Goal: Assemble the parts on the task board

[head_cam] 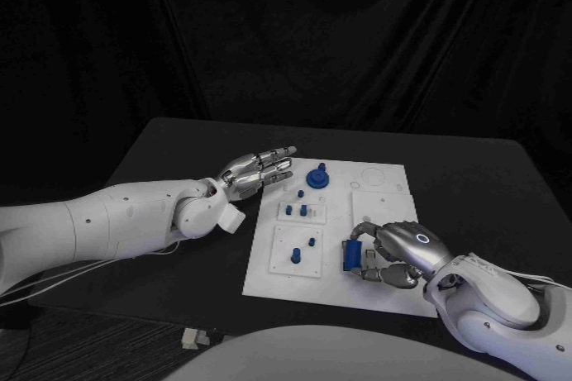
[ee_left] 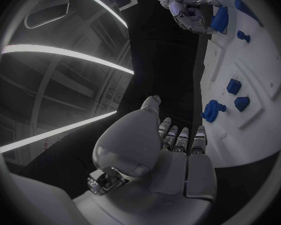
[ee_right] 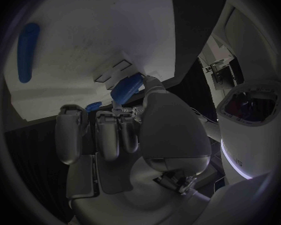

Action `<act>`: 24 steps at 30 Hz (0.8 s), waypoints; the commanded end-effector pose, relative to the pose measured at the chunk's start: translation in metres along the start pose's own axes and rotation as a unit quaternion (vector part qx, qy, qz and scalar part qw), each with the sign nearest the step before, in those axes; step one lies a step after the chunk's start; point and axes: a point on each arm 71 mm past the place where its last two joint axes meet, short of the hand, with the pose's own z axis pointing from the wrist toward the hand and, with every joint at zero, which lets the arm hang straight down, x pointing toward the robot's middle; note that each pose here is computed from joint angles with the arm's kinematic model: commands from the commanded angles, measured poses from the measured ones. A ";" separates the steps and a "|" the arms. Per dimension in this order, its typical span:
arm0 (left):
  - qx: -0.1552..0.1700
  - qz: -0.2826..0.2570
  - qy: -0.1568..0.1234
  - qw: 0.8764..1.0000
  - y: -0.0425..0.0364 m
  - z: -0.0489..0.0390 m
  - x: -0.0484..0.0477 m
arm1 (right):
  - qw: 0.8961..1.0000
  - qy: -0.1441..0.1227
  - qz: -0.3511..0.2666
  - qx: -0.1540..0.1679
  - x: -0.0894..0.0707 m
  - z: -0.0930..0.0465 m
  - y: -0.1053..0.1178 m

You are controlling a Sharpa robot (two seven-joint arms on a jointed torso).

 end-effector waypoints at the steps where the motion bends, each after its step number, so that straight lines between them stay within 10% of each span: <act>1: 0.004 -0.007 0.006 1.000 0.0000 0.0006 0.0020 | 1.000 -0.003 0.004 0.014 0.002 0.000 -0.001; 24: 0.002 -0.009 0.008 1.000 0.0011 0.0008 0.0026 | 0.999 -0.023 0.028 0.002 -0.003 -0.004 0.001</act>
